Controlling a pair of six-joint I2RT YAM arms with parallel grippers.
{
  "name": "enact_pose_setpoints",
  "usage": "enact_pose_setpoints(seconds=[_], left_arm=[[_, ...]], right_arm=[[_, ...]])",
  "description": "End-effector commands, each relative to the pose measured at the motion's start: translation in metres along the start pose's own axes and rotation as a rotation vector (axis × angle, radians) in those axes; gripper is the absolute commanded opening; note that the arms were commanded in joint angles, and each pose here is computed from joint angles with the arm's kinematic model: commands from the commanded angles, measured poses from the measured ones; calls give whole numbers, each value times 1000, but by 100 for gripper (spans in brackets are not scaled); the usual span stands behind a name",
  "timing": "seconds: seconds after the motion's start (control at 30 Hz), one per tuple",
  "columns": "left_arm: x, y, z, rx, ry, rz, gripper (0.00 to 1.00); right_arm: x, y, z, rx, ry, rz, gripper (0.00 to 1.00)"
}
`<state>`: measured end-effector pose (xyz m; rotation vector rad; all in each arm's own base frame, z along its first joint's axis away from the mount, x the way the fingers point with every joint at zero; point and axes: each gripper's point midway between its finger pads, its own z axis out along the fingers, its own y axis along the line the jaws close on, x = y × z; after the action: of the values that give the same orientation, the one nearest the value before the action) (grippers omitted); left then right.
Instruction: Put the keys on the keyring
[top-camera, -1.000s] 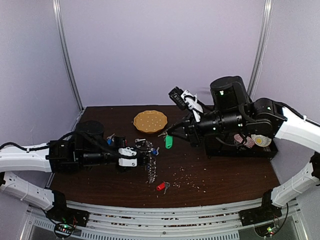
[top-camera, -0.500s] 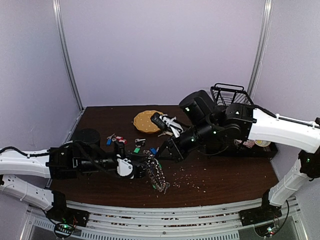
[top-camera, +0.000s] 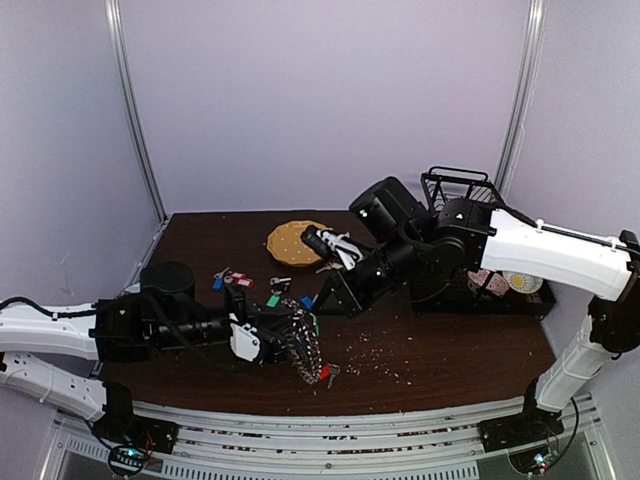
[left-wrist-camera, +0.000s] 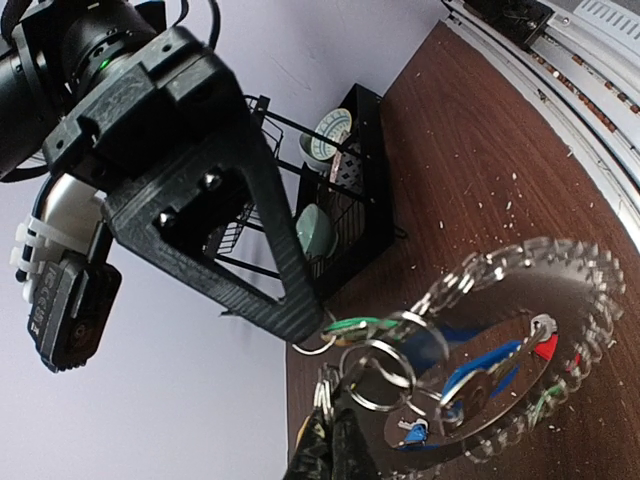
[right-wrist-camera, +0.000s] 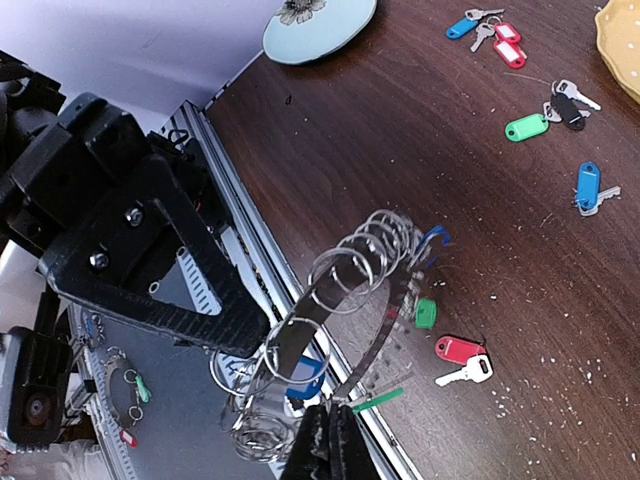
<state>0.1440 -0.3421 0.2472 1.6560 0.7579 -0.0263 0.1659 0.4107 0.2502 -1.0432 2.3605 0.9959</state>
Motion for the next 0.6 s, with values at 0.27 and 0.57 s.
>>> enact_pose_setpoints(seconds=[0.27, 0.57], left_arm=[[-16, 24, -6, -114, -64, 50, 0], [-16, 26, -6, -122, -63, 37, 0]], right_arm=[[-10, 33, -22, -126, -50, -59, 0], [-1, 27, -9, -63, 4, -66, 0]])
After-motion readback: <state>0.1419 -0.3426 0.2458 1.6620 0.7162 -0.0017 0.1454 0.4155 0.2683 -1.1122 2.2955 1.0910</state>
